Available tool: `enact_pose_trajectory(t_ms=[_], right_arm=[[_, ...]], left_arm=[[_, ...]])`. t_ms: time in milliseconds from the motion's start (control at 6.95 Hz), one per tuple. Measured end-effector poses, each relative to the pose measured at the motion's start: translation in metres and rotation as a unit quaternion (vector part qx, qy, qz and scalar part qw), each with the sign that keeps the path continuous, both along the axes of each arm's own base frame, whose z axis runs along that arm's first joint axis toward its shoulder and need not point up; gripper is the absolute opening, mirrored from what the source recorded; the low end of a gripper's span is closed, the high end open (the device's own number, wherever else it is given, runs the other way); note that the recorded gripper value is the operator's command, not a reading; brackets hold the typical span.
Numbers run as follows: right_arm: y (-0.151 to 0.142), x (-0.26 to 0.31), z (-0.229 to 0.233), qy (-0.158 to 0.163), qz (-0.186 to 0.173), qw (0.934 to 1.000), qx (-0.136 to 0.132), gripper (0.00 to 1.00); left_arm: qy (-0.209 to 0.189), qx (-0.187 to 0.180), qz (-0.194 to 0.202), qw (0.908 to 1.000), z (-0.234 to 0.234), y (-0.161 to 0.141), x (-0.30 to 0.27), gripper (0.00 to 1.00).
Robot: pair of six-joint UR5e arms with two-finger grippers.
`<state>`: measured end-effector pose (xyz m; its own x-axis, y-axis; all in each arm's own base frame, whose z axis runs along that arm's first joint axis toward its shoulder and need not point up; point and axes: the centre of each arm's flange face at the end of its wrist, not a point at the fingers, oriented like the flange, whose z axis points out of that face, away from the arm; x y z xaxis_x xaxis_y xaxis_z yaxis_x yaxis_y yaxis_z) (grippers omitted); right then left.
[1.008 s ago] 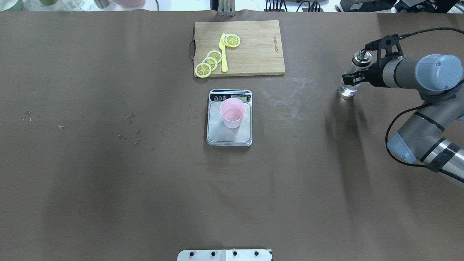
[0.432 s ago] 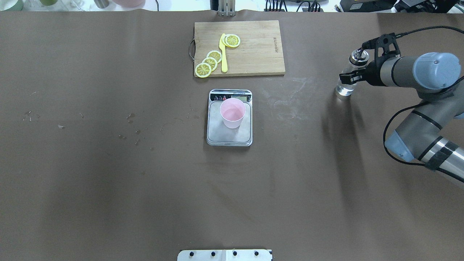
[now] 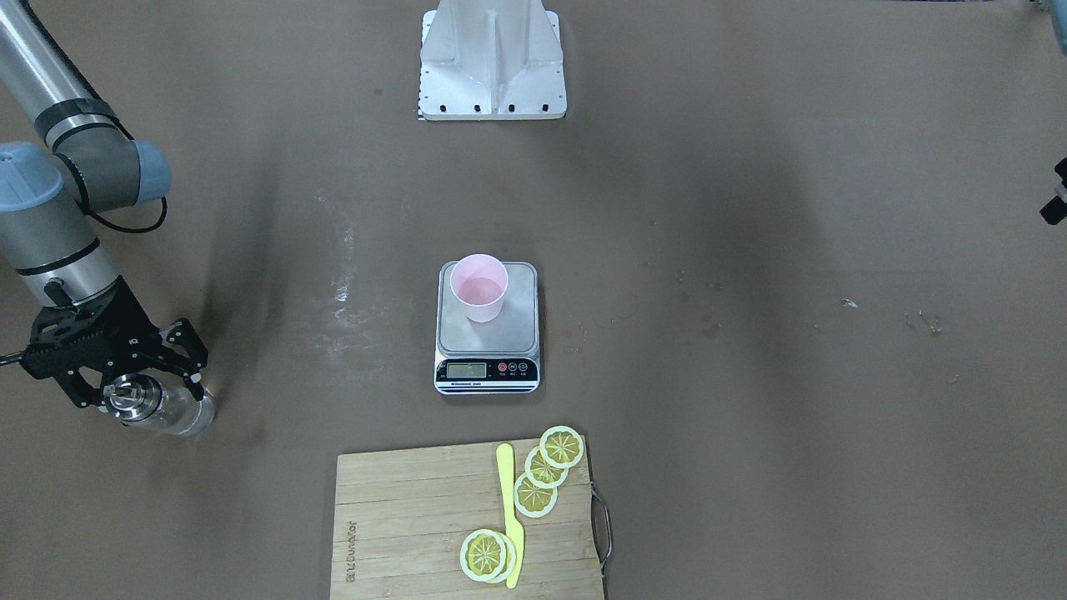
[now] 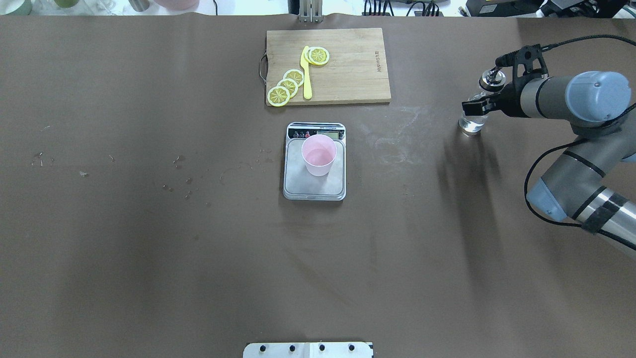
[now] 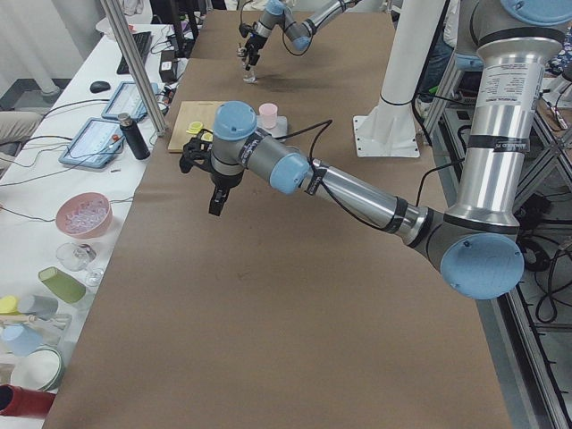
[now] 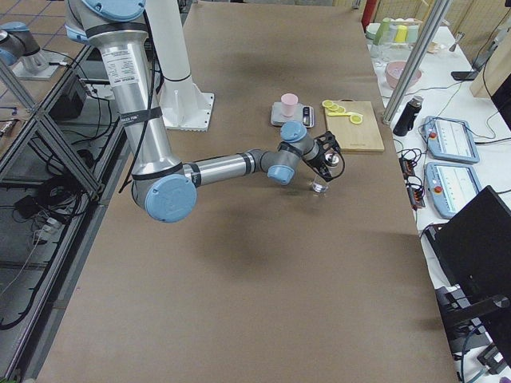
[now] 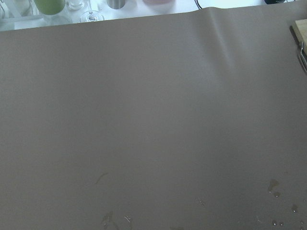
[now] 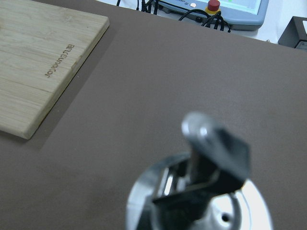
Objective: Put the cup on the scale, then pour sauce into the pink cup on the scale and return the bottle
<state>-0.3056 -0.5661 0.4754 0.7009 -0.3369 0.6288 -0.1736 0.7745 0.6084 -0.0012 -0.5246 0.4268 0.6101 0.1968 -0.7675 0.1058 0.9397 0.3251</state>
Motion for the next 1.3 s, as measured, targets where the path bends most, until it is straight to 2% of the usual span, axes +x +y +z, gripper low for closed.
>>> enact_pose_trajectory(t_ms=[720,1296], right_arm=[[0.01,0.012,0.007,-0.002,-0.016,0.9999,-0.005,1.0],[0.06,0.051,0.017,-0.002,-0.018,0.9998,-0.008,1.0]], left_arm=[[0.001,0.001,0.001,1.0,-0.002,-0.001,0.001,0.97],[0.0,0.003,0.001,1.0,-0.004,-0.002,0.001,0.97]])
